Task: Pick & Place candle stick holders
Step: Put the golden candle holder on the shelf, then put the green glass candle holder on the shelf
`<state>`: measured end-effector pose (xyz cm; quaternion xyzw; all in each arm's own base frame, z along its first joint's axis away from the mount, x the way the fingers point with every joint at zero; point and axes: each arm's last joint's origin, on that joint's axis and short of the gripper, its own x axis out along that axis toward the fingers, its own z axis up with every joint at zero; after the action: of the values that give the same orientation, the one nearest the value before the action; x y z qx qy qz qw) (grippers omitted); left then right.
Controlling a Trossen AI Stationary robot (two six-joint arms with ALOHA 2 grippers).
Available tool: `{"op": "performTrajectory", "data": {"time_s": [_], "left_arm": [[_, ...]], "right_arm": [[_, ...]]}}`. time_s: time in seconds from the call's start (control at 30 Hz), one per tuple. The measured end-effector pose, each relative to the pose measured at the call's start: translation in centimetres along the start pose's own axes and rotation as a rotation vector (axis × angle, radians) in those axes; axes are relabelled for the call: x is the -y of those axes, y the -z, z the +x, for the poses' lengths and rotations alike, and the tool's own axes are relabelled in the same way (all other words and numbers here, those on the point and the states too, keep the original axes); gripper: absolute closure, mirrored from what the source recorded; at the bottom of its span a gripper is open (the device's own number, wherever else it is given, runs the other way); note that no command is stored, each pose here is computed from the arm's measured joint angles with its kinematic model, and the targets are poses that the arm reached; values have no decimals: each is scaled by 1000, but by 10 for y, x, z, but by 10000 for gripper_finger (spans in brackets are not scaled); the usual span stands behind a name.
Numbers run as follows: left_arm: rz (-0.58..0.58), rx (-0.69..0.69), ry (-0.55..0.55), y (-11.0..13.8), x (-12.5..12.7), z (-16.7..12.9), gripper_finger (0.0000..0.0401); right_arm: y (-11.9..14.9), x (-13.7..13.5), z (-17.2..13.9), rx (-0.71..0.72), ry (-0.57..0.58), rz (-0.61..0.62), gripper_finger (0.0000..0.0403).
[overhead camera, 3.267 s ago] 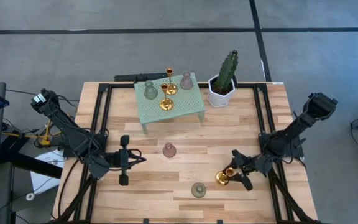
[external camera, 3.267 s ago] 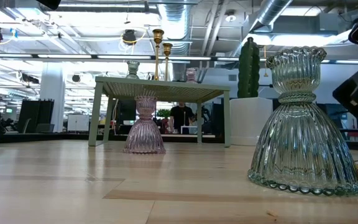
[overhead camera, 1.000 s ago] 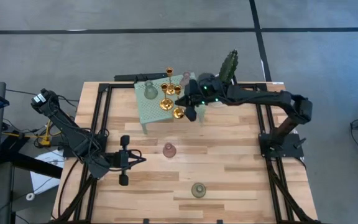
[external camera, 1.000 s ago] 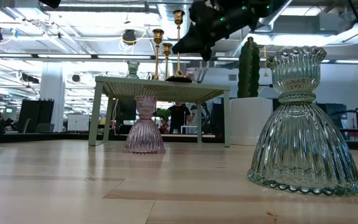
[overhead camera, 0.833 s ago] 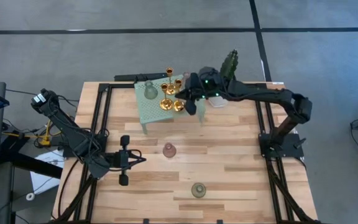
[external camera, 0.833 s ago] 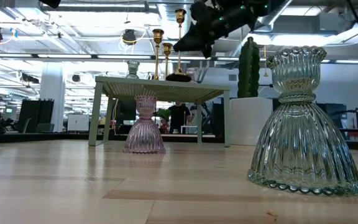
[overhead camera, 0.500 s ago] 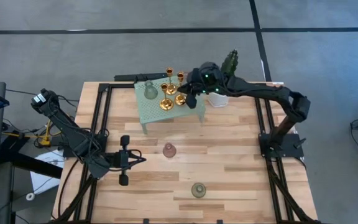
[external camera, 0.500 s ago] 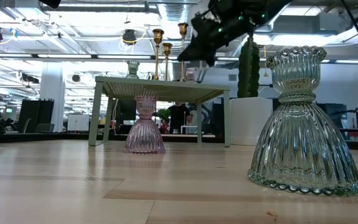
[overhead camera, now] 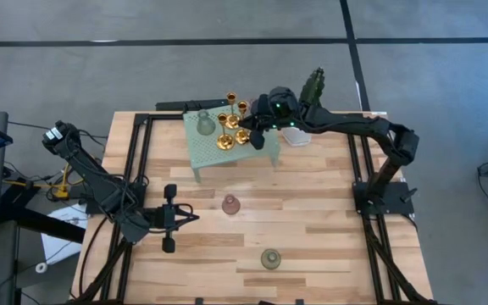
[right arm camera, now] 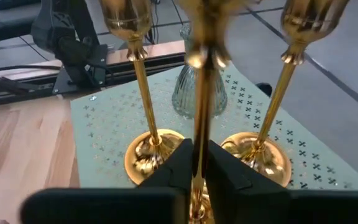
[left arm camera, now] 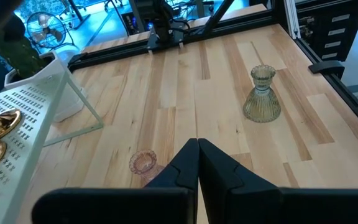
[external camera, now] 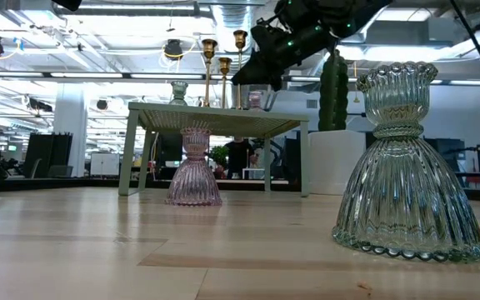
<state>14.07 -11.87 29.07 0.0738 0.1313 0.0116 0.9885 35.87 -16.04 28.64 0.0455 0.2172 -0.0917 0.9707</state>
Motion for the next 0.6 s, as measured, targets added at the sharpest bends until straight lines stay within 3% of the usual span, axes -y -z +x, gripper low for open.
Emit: {"op": "performTrajectory", "data": {"time_s": [0.3,0.6], "left_arm": [[0,0,0,0,0,0,393],[0,0,0,0,0,0,393]], "right_arm": [[2,0,-3,-102,-3,24,284],[-35,-13,-28,-236,-39,18,243]]}}
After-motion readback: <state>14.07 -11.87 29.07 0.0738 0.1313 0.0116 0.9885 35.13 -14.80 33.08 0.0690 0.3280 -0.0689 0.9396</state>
